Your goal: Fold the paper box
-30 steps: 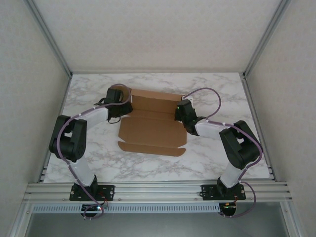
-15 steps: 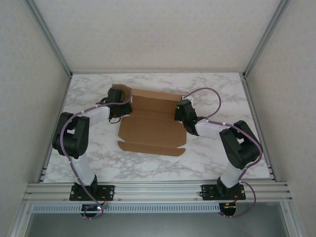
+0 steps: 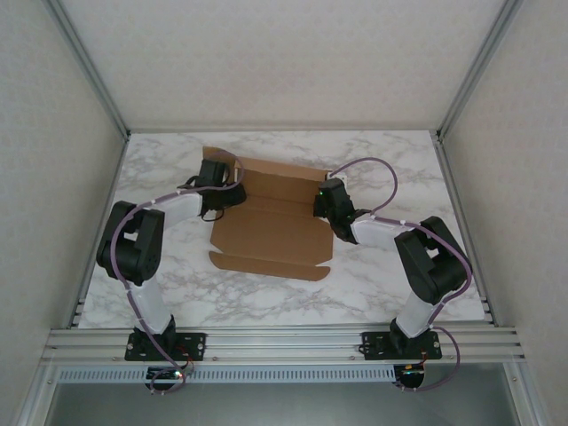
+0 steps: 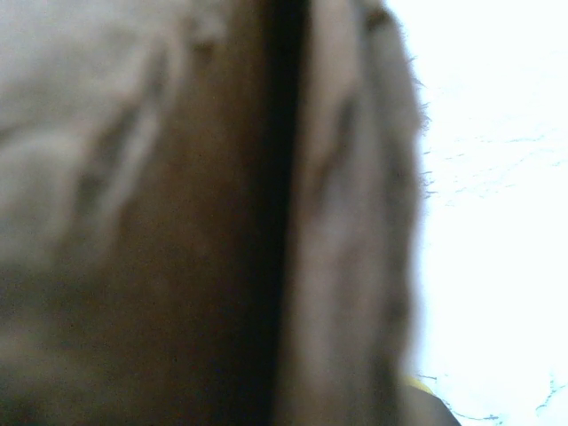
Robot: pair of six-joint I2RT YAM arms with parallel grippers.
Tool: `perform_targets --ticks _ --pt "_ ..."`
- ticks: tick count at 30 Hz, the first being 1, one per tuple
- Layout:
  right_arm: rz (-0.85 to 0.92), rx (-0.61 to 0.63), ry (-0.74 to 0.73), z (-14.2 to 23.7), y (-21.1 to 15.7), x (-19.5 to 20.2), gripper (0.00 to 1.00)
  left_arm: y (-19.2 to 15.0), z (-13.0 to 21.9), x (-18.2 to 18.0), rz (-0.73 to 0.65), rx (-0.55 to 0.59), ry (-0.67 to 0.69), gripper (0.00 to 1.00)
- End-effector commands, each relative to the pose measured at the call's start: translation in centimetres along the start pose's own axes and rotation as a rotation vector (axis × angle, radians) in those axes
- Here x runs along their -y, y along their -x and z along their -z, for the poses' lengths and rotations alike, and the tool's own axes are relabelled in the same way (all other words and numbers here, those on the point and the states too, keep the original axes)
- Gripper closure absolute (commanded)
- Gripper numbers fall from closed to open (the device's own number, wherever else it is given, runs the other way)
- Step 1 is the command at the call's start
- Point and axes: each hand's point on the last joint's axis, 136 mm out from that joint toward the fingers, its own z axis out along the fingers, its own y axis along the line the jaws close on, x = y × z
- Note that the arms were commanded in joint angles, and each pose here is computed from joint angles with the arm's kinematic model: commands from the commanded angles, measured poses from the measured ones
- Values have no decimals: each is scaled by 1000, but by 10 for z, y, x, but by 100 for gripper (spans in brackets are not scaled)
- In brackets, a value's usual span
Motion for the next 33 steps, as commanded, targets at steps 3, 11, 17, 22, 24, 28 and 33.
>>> perform_targets --ticks 3,11,17,22,24,28,33 --pt "16 -71 31 -6 -18 -5 100 -2 10 23 -67 20 -30 49" --pt "20 -85 36 -8 -22 -6 100 -17 1 32 -117 -15 -16 49" --pt "24 -94 24 -10 -26 -4 100 -20 3 37 -156 -16 8 49" --pt "29 -93 6 -9 -26 -1 100 -2 17 29 -204 27 98 49" --pt "27 -95 3 -10 -27 0 100 3 21 28 -215 35 121 49" --pt "28 -98 0 -11 -28 0 100 6 23 30 -217 35 123 49" --pt "31 -101 -5 -12 -29 1 100 8 23 26 -220 41 142 49"
